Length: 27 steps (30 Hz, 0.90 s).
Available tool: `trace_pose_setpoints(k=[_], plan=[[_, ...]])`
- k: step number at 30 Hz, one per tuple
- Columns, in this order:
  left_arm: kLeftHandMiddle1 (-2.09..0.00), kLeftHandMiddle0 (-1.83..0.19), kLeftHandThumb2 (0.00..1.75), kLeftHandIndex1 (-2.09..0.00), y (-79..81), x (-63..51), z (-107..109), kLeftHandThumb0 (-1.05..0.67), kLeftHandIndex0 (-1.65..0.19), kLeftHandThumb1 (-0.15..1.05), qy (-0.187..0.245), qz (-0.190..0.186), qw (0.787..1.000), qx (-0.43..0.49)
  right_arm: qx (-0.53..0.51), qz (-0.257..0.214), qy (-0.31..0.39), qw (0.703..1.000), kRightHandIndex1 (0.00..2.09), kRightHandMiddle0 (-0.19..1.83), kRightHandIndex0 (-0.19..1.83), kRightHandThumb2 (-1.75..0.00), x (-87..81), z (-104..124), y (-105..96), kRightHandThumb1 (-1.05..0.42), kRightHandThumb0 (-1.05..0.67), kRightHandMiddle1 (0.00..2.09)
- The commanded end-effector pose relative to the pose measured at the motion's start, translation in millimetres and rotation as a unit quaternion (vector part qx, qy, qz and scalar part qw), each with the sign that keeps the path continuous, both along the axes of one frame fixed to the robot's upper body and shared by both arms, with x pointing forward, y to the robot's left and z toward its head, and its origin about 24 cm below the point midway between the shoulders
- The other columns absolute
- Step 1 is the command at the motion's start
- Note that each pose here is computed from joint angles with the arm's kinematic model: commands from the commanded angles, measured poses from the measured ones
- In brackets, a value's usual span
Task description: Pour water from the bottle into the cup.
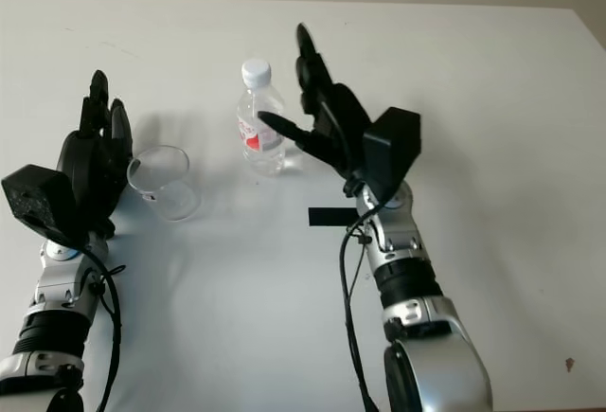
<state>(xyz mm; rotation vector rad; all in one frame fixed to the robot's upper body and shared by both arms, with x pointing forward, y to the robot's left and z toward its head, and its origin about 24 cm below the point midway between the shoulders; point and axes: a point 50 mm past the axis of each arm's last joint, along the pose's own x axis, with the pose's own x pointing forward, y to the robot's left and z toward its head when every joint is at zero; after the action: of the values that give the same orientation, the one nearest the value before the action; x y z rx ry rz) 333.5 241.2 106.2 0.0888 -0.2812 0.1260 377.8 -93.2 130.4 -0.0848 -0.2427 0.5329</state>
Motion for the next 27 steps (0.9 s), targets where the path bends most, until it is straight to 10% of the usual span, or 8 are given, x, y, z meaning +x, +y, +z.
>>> trace_pose_setpoints(k=[1, 21, 27], plan=[[-0.05, 0.11, 0.66, -0.05, -1.7, 1.7, 6.3, -0.7, 0.14, 1.05, -0.014, -0.003, 1.0, -0.001, -0.018, 0.004, -0.003, 1.0, 0.0, -0.19, -0.19, -0.05, 4.6, 3.4, 8.8, -0.9, -1.04, 0.0], [-0.05, 0.11, 0.67, -0.05, -2.2, 2.5, 9.1, -0.7, 0.14, 1.05, -0.018, -0.005, 1.0, 0.006, -0.045, 0.047, 0.048, 0.997, 0.0, -0.19, -0.19, -0.05, 9.0, -13.1, 40.3, -0.9, -0.98, 0.0], [-0.05, 0.11, 0.66, -0.05, -3.7, 3.2, 7.3, -0.7, 0.14, 1.05, -0.013, -0.003, 1.0, -0.004, 0.008, 0.043, 0.063, 0.997, 0.07, -0.01, -0.06, -0.04, 9.7, -11.2, 44.9, -0.85, -0.67, 0.1]])
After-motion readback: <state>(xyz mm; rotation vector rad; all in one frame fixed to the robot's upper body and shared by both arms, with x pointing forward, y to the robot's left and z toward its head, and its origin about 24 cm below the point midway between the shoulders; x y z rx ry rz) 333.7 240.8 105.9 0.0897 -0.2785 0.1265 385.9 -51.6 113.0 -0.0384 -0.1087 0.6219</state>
